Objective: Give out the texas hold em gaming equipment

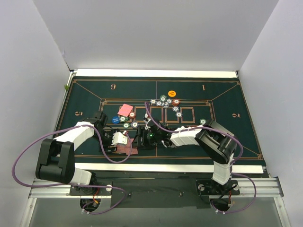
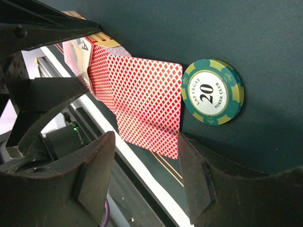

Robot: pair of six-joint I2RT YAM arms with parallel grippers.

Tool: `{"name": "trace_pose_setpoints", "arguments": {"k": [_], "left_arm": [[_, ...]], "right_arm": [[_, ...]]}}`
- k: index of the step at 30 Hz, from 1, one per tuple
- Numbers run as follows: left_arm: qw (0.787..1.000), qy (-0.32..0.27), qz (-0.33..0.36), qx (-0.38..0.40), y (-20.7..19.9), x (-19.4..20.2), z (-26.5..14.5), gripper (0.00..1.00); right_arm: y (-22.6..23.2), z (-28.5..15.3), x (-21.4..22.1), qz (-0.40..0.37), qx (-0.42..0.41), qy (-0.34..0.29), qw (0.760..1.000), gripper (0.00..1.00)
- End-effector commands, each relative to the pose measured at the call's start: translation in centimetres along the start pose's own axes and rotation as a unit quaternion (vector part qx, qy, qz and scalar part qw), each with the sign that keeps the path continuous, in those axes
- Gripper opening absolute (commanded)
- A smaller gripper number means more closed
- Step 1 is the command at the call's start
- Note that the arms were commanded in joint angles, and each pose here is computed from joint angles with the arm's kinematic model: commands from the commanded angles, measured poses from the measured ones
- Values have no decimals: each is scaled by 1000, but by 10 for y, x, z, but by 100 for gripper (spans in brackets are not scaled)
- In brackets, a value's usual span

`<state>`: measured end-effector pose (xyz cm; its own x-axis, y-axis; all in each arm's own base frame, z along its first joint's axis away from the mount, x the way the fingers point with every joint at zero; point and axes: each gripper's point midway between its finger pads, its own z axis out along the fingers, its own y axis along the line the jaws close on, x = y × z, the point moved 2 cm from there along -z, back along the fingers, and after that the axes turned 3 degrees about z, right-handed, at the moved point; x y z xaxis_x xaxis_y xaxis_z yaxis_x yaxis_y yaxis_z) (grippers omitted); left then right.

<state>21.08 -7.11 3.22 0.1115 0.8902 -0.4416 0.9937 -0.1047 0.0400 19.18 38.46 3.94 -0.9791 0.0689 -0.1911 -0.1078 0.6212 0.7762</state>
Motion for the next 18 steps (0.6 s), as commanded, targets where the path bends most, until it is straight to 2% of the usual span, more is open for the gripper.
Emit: {"name": "trace_pose_setpoints", "arguments": {"k": [1,8,18], "left_arm": [[1000,-15,5,-6,2,-3,-1,0],[1000,-19,8,-11,4,-5,-2,0],[1000,-16,4,-3,3,-2,2,0]], "right_arm": [[-44,-12,7,-36,116,2,993,52],[-53,-21,8,-45,134,-3,990,52],[-35,17,2,10,47,-19,999,52]]}}
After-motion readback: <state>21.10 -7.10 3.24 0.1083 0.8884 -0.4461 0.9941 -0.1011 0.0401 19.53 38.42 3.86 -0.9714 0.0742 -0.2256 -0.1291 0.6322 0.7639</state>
